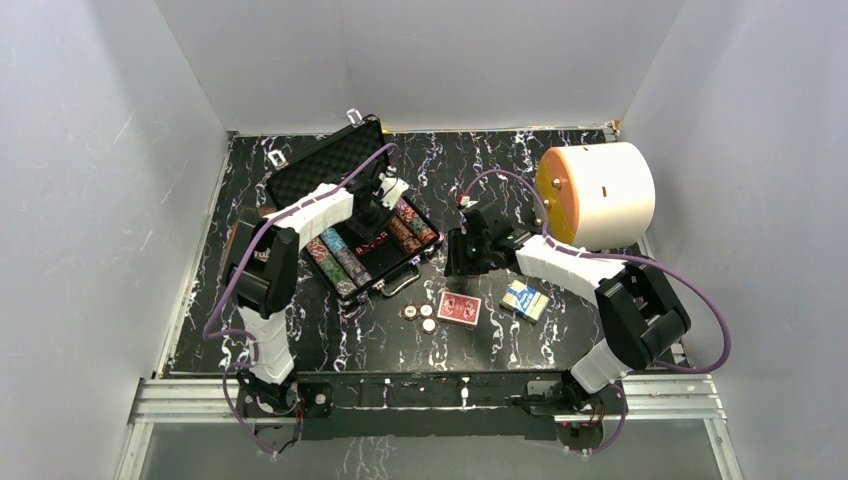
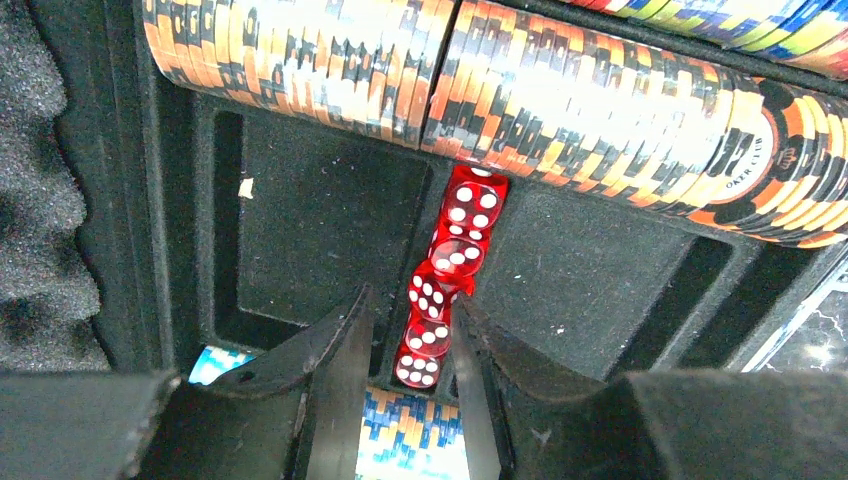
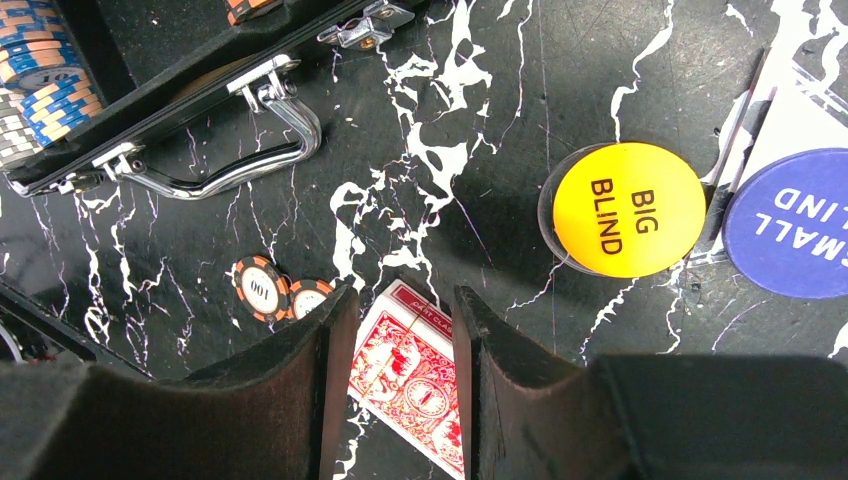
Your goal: Pack up texas hold em set
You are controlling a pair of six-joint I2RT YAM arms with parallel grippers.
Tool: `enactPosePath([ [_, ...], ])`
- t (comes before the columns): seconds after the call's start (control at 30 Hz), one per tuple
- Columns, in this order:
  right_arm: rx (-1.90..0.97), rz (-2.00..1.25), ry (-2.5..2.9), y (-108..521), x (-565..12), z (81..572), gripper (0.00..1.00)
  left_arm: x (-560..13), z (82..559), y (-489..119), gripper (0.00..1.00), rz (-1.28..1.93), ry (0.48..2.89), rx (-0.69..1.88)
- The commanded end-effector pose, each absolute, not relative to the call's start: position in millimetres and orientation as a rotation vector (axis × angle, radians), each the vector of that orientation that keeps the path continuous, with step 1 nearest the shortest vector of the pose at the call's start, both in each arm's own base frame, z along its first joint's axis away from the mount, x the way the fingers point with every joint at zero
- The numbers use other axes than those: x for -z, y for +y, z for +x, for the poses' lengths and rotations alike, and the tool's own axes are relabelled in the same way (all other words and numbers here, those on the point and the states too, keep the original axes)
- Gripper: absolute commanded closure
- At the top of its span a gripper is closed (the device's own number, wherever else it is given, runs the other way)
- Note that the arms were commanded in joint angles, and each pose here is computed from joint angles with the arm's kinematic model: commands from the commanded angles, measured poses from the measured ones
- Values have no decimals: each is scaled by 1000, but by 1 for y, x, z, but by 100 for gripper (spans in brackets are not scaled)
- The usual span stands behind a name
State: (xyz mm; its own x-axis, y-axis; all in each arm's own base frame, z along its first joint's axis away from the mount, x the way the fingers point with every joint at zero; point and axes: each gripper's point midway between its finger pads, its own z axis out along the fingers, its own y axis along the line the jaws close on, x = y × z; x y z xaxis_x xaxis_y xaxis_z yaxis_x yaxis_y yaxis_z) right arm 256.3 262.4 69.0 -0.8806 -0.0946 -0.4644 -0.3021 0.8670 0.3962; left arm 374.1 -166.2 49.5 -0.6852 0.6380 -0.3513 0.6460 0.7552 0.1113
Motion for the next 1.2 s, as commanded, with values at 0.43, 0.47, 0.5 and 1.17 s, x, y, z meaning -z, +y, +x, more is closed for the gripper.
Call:
enactPosePath([
  [0.43,-682,-301,2538,270,-84,269,52,-50,376,-166,70,962,2559,-30],
  [0.47,-683,-302,2536,271,-85,269,52,-51,378,-165,71,951,2553,-40],
  [0.5,-683,-302,2536,271,-85,269,52,-51,380,-164,71,941,2548,-51],
  [1.17,-678,-308,2533,273,-86,273,52,-78,374,-174,50,955,2479,35],
])
